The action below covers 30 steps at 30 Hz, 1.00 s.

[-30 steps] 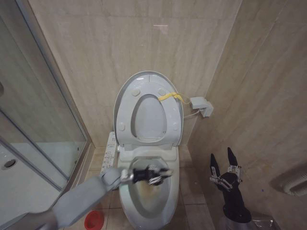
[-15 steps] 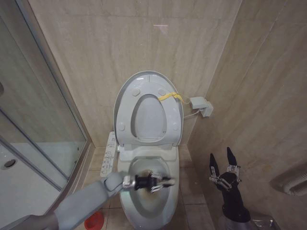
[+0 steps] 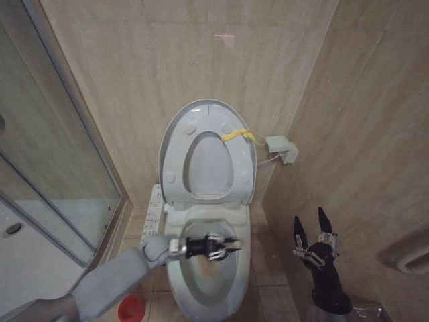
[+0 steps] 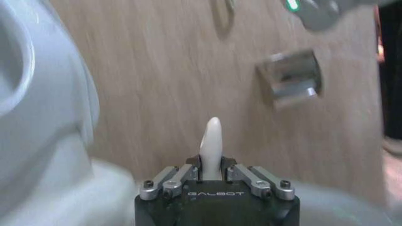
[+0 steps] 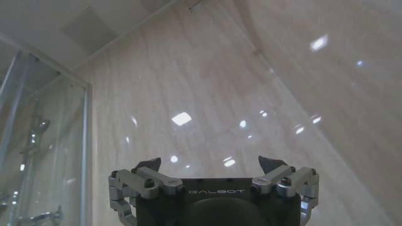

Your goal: Open the toilet lid, clean the toilet bowl with a toilet brush, close the toilet lid, and flush.

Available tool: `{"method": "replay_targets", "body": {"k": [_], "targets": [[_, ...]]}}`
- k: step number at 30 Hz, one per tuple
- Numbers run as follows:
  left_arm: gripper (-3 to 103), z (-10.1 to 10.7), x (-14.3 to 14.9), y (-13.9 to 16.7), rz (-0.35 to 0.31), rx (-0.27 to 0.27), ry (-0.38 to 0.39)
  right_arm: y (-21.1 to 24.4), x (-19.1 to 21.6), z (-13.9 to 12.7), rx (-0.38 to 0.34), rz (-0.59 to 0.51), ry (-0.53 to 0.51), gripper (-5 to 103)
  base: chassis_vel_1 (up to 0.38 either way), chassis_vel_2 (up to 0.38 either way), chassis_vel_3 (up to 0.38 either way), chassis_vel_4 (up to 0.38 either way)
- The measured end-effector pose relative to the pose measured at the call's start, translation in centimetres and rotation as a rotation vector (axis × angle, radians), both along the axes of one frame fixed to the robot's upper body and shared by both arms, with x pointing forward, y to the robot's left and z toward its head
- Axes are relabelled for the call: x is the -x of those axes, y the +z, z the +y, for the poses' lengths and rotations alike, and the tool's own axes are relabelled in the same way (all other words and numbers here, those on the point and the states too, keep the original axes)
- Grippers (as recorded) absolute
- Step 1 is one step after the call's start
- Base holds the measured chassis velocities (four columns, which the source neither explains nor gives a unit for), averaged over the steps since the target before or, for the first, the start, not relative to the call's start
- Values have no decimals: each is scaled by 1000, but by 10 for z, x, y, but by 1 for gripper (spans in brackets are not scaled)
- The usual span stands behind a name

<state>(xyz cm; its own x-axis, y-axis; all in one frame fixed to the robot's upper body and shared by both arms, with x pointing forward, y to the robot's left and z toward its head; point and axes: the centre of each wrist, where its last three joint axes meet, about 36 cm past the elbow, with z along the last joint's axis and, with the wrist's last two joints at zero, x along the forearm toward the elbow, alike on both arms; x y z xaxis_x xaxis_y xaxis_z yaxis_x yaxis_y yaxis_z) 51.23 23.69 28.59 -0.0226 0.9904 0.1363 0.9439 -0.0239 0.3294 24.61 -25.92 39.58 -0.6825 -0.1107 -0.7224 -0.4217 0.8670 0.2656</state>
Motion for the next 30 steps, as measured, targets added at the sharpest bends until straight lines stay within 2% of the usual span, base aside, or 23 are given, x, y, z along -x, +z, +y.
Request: {"method": "replay_targets", "body": {"k": [1,4,7,8,9,10,12,13,16,18,19,22,24,25,27,28,30], "targets": [[20,4,5,-4,9,-20,-14,0,0,1,0,-1,2,100,0,0,0,0],[20,-7,5,4,1,-10,-42,0,0,1,-1,-2,2,100,0,0,0,0],[20,-62,-13,43,-42,113,-75,0,0,2,-5,-3,-6,100,0,0,0,0],[20,-62,-13,43,-42,113,-75,0,0,2,-5,-3,-6,100,0,0,0,0],[20,-71,-18,51,-55,126,-84,0,-1,2,-6,-6,-7,100,0,0,0,0],[20,-73,-20,51,-59,119,-94,1,-2,2,-7,-8,-7,100,-33,-54,-13,5],[20,-57,-16,29,-42,35,-115,-1,-1,2,-7,-4,-8,100,0,0,0,0],[20,-57,-16,29,-42,35,-115,-1,-1,2,-7,-4,-8,100,0,0,0,0],[20,-38,-5,4,-17,-47,-137,1,3,1,-2,-6,-7,100,0,0,0,0],[20,-43,-6,5,-19,-42,-141,2,3,1,-1,-8,-8,100,0,0,0,0],[20,-53,-8,9,-24,-28,-145,2,3,1,0,-9,-9,100,0,0,0,0],[20,-93,-21,39,-60,69,-157,2,2,1,-1,-9,-12,100,0,0,0,0],[20,-100,-24,45,-69,83,-162,1,2,1,-1,-7,-13,100,0,0,0,0],[20,-101,-26,46,-72,79,-167,0,0,0,-2,-5,-15,100,-54,-31,-13,0],[20,-85,-24,30,-53,23,-166,-2,2,-1,0,1,-17,100,-27,-2,8,0],[20,-85,-24,30,-53,23,-166,-2,2,-1,0,1,-17,100,0,0,0,0],[20,-70,-24,19,-44,-21,-160,-1,3,-3,3,1,-18,100,0,0,0,0]]}}
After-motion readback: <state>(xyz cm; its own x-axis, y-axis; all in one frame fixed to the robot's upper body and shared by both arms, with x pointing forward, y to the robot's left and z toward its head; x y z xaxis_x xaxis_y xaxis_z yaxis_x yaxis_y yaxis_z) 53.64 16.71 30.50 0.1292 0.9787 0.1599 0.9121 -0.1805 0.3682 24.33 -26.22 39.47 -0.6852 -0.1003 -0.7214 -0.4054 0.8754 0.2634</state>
